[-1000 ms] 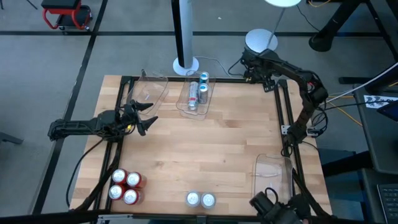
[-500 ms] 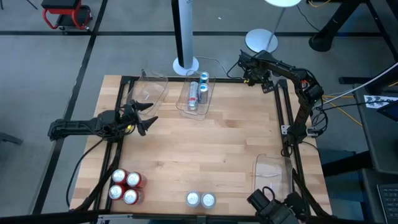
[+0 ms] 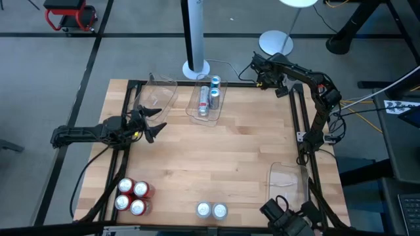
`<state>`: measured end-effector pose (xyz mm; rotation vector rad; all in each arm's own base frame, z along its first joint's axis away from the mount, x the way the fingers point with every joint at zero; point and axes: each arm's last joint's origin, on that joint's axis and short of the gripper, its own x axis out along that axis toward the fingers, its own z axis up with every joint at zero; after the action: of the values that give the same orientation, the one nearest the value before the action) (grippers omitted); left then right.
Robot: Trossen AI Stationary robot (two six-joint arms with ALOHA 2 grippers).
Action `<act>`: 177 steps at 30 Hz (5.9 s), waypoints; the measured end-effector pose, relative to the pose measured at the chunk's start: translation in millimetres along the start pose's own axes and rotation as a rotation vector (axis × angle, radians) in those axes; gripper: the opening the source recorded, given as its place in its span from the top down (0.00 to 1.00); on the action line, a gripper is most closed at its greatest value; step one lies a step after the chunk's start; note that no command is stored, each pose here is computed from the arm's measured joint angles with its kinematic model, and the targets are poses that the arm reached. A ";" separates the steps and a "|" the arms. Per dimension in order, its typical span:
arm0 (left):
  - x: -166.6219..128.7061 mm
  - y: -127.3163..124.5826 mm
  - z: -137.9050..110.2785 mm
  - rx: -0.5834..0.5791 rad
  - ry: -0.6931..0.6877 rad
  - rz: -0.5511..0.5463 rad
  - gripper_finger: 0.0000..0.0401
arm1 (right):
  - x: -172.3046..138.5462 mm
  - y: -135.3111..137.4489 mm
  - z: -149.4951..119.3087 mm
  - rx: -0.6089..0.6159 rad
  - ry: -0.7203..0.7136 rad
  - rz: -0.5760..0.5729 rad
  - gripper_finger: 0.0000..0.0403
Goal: Sort soda cans
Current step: Put the white pink soda can into the top middle transparent bin
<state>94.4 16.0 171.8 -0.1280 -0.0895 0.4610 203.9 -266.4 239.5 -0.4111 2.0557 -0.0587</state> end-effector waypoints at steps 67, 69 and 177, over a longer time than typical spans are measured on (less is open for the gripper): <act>0.1 -0.3 -0.2 -0.004 0.003 -0.009 0.07 | 36.0 -9.9 -12.9 -0.136 0.215 0.086 0.08; 0.0 -0.5 -0.2 -0.004 0.004 -0.018 0.07 | 36.1 -10.8 -12.5 -0.129 0.213 0.076 0.09; 0.1 -0.8 -0.4 -0.023 0.007 -0.028 0.07 | -214.0 159.1 144.0 -0.999 -0.138 -1.125 0.39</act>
<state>94.9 15.3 171.5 -0.1505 -0.0895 0.4314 380.2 -31.2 313.5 -2.0567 1.3398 0.3233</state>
